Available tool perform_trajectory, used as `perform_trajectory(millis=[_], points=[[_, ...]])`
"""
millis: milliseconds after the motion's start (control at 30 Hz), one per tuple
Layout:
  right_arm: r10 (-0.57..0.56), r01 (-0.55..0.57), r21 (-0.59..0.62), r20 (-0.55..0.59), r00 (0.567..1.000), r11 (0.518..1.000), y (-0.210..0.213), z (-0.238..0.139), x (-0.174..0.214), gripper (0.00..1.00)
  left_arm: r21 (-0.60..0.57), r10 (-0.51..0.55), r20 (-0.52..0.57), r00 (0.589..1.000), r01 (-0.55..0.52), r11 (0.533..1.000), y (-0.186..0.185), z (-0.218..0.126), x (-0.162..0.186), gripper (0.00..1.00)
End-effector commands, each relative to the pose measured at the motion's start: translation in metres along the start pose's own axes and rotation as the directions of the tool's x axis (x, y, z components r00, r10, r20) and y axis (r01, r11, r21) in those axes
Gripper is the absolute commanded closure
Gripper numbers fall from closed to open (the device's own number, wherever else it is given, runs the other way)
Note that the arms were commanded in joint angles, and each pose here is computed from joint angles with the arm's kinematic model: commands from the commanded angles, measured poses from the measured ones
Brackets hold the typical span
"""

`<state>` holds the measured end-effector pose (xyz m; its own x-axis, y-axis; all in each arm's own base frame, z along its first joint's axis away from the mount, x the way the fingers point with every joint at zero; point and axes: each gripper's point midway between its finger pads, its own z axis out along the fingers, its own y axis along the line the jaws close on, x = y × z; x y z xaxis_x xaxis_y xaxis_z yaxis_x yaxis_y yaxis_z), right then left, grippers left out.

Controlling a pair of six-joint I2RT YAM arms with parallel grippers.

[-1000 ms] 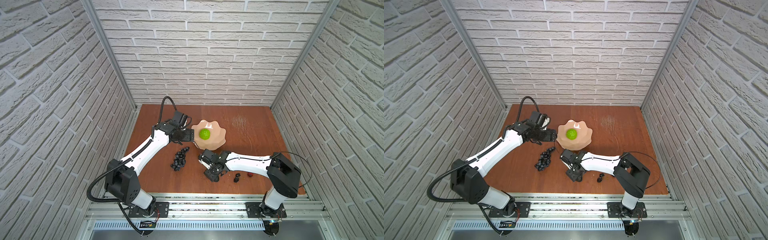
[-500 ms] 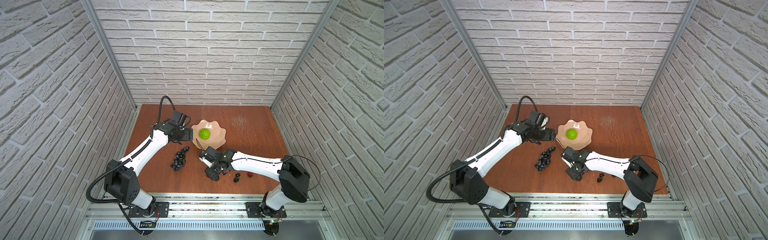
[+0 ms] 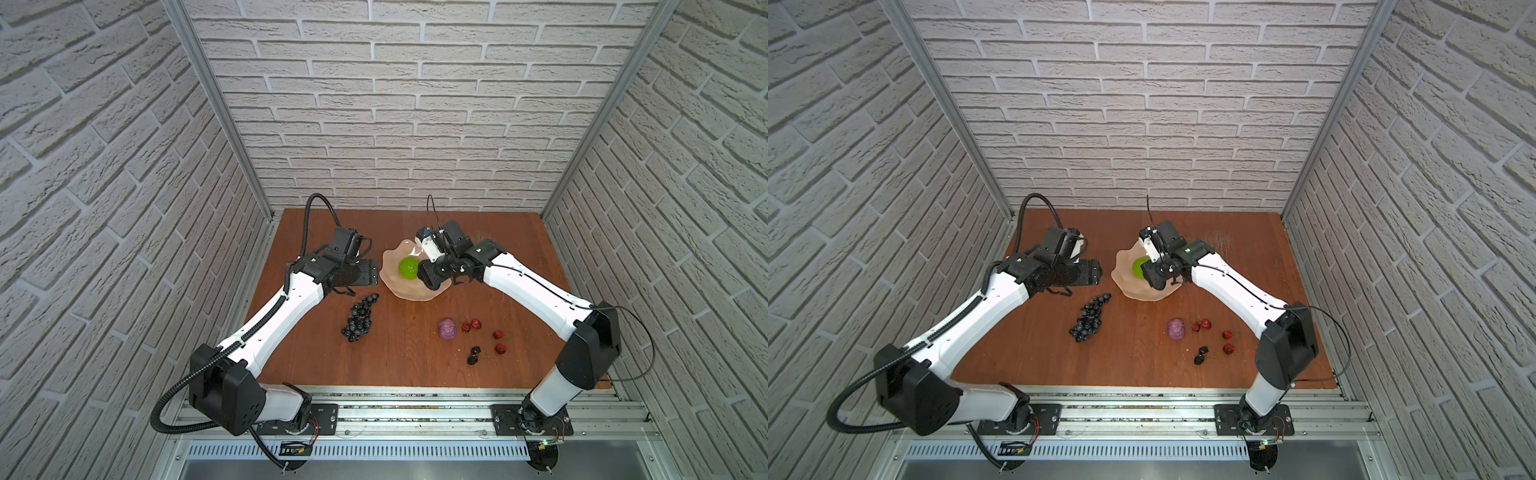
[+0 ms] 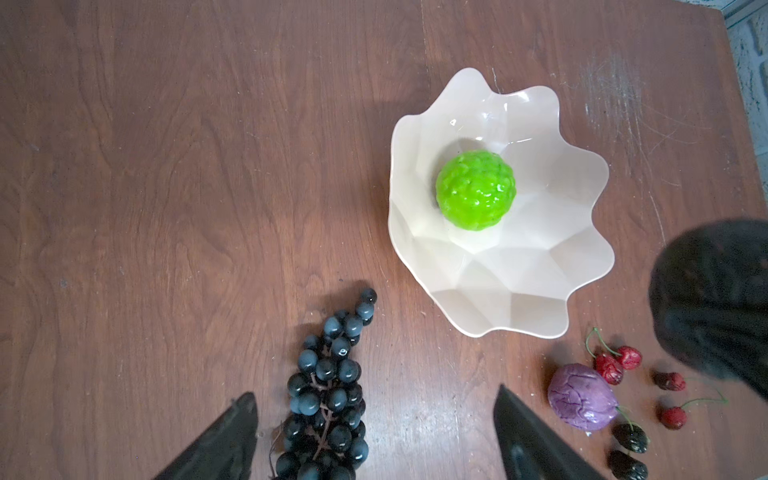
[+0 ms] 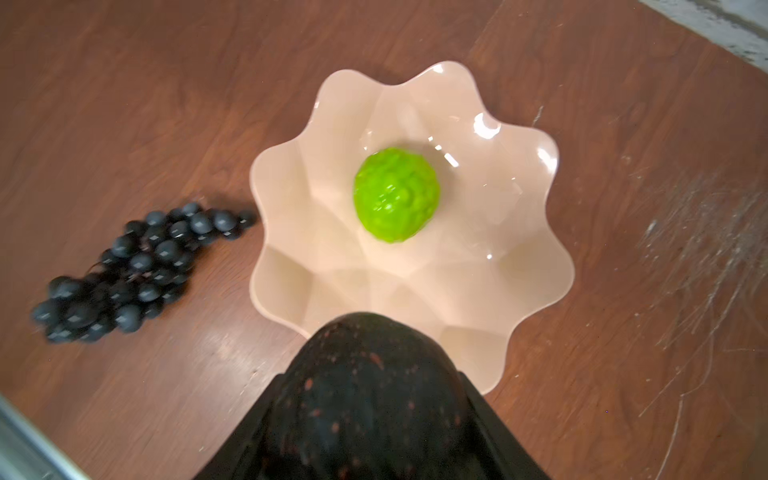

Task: Place and organize the fake fruits in the fruit bowl
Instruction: 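Carry the avocado into the bowl beside the green fruit and release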

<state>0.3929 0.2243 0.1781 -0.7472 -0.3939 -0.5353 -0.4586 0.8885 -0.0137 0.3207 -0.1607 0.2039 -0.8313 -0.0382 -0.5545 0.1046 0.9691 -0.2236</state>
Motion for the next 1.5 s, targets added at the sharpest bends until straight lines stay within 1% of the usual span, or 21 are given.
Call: perform_trajectory(millis=[0,200,300,333,367,567,767,1000,1267,1367,1433,1467], points=[[-0.034,0.030,0.085,0.040,0.999,0.996,-0.025,0.012,-0.020,0.54,-0.004,-0.023,0.026,0.999,0.024,1.000,0.003,-0.008,-0.006,0.12],[-0.050,0.048,0.107,0.019,0.999,0.993,-0.036,0.047,-0.028,0.54,-0.005,-0.018,0.032,0.999,0.018,1.000,0.004,-0.014,-0.007,0.12],[-0.051,0.049,0.098,0.019,0.998,0.994,-0.037,0.061,-0.030,0.54,-0.004,-0.020,0.021,1.000,0.020,1.000,0.004,-0.015,-0.005,0.12],[-0.052,0.050,0.098,0.024,0.998,0.994,-0.038,0.060,-0.033,0.53,-0.003,-0.022,0.022,1.000,0.022,1.000,0.004,-0.016,-0.004,0.12],[-0.054,0.055,0.098,-0.013,0.998,0.994,-0.038,0.076,-0.026,0.54,-0.003,-0.022,0.022,1.000,0.022,1.000,0.004,-0.017,-0.003,0.12],[-0.040,0.045,0.104,-0.043,0.998,0.994,-0.047,0.098,-0.022,0.53,-0.008,-0.034,0.033,0.999,0.034,0.999,0.008,-0.020,-0.001,0.12],[-0.039,0.044,0.133,-0.037,0.999,0.990,-0.053,0.105,-0.025,0.52,-0.003,-0.041,0.033,0.999,0.041,0.999,0.007,-0.021,-0.001,0.12],[-0.050,0.059,0.143,-0.068,0.996,0.988,-0.057,0.118,-0.022,0.49,-0.004,-0.039,0.037,0.999,0.039,0.999,0.007,-0.023,-0.001,0.12],[-0.048,0.059,0.128,-0.084,0.995,0.990,-0.055,0.126,-0.022,0.47,-0.006,-0.041,0.031,0.999,0.041,0.999,0.008,-0.022,0.001,0.12],[-0.045,0.054,0.121,-0.082,0.996,0.991,-0.054,0.126,-0.022,0.43,-0.009,-0.041,0.022,0.999,0.041,0.999,0.009,-0.021,0.003,0.11],[-0.044,0.053,0.116,-0.080,0.996,0.992,-0.053,0.126,-0.023,0.36,-0.005,-0.037,0.015,0.999,0.038,0.999,0.007,-0.020,0.004,0.11],[-0.043,0.052,0.116,-0.079,0.996,0.992,-0.053,0.126,-0.023,0.35,-0.005,-0.039,0.011,0.999,0.039,0.999,0.007,-0.019,0.004,0.11]])
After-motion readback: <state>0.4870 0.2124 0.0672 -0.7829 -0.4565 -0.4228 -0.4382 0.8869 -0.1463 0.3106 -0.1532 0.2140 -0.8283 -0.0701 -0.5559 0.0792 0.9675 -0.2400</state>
